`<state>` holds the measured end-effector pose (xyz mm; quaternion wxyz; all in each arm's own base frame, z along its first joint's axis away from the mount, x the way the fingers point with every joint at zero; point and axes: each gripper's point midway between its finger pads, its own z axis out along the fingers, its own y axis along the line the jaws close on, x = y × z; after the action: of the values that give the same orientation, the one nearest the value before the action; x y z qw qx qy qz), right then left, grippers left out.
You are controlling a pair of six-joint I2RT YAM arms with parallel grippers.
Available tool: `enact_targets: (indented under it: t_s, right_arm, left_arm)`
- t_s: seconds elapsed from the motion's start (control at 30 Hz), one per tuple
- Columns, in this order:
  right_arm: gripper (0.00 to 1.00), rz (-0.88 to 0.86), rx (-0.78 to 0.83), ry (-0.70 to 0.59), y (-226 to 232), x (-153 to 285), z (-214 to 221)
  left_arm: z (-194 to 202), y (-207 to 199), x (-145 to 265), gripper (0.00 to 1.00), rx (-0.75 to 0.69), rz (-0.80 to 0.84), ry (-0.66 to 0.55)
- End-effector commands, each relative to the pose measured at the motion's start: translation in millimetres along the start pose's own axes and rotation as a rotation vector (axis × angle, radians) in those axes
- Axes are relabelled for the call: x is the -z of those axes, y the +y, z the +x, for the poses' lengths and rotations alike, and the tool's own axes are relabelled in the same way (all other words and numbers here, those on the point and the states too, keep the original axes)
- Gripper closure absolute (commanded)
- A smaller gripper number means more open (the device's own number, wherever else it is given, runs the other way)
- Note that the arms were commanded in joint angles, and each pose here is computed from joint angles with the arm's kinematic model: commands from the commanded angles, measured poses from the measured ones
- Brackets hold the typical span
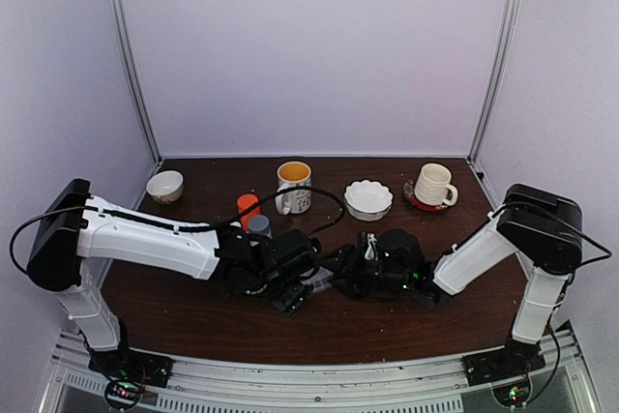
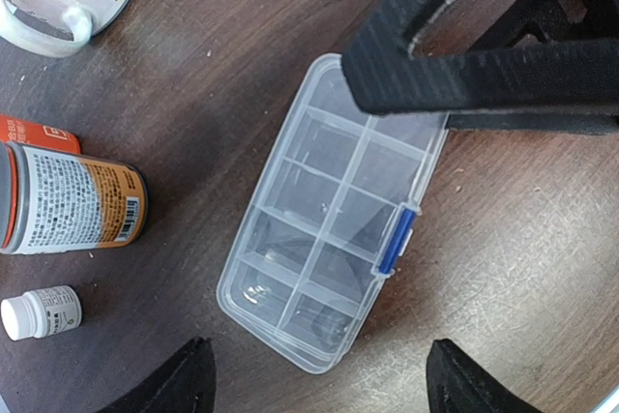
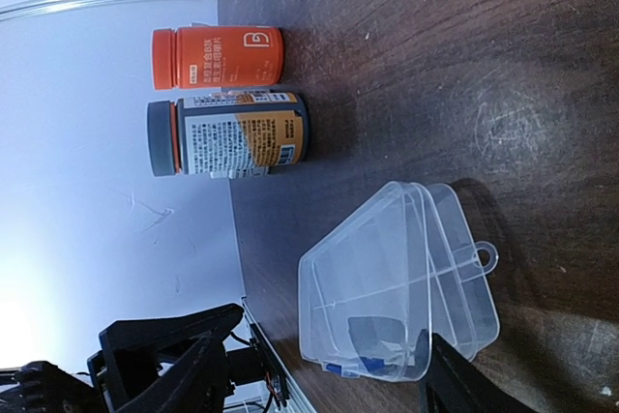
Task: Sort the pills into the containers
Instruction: Open the pill container at the center of the board, then adjust the pill container at the center of the board.
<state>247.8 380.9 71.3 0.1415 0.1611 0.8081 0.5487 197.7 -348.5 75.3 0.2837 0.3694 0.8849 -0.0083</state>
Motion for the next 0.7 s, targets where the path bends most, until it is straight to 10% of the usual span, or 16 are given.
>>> enact_targets:
  t_s: [0.0, 0.67]
  right_arm:
    - [0.31, -0.036, 0.01, -0.004, 12.1, -6.3, -3.3]
    - [0.32, -0.004, 0.002, 0.005, 3.7, -15.4, -3.1]
  left_arm:
    - [-2.8, 3.9, -2.8, 0.21, -0.019, -0.021, 0.01]
    - [2.9, 10.0, -18.4, 0.19, -0.089, -0.112, 0.077]
